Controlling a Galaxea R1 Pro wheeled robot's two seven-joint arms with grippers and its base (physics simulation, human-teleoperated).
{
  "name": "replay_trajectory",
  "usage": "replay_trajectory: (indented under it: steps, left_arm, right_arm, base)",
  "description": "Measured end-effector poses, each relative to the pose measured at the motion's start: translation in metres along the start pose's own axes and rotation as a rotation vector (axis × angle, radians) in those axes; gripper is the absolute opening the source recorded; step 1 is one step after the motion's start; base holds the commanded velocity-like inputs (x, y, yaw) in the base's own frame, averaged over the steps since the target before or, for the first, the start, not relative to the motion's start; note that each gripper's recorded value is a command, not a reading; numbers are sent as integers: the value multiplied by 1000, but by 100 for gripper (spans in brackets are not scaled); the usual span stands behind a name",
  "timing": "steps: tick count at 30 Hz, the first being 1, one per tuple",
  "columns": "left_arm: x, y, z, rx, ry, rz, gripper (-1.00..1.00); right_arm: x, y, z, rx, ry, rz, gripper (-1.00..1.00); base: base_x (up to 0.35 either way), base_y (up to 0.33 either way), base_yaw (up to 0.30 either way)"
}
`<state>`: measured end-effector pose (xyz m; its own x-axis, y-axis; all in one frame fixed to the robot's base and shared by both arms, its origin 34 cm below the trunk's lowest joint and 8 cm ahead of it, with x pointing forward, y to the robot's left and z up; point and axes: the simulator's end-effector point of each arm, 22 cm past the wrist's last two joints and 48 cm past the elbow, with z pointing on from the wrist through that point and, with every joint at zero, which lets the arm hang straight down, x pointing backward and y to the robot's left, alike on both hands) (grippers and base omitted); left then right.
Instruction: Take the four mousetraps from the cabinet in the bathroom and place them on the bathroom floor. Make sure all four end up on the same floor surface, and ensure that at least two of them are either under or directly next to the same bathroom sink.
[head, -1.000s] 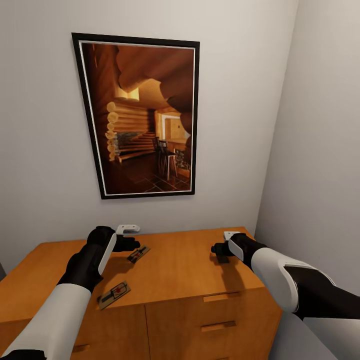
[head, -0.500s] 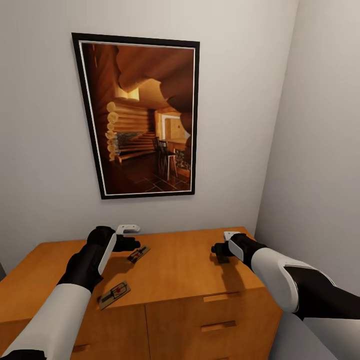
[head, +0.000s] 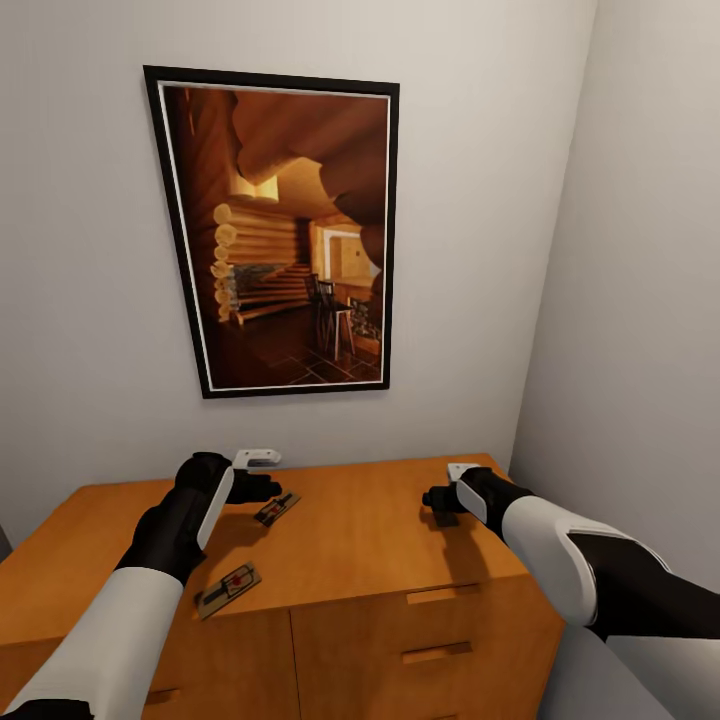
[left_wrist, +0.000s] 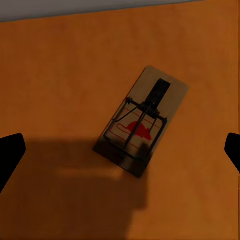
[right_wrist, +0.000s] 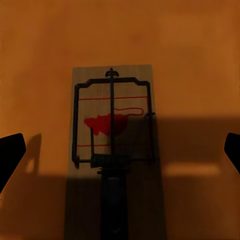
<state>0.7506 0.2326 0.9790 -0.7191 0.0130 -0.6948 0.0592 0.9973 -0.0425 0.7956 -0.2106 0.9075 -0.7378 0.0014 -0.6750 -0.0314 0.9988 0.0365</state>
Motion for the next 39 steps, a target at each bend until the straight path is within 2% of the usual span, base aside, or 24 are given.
replay_trajectory:
  steps: [12, 39]
  left_arm:
    - [0, -4, 0, 6, 1, 0, 100]
    - [0, -5, 0, 6, 1, 1, 100]
  right_arm:
    - [12, 4, 4, 34, 4, -8, 100]
    - [15, 4, 5, 39, 9, -3, 100]
  base:
    - [0, 0, 0]
    - [0, 0, 0]
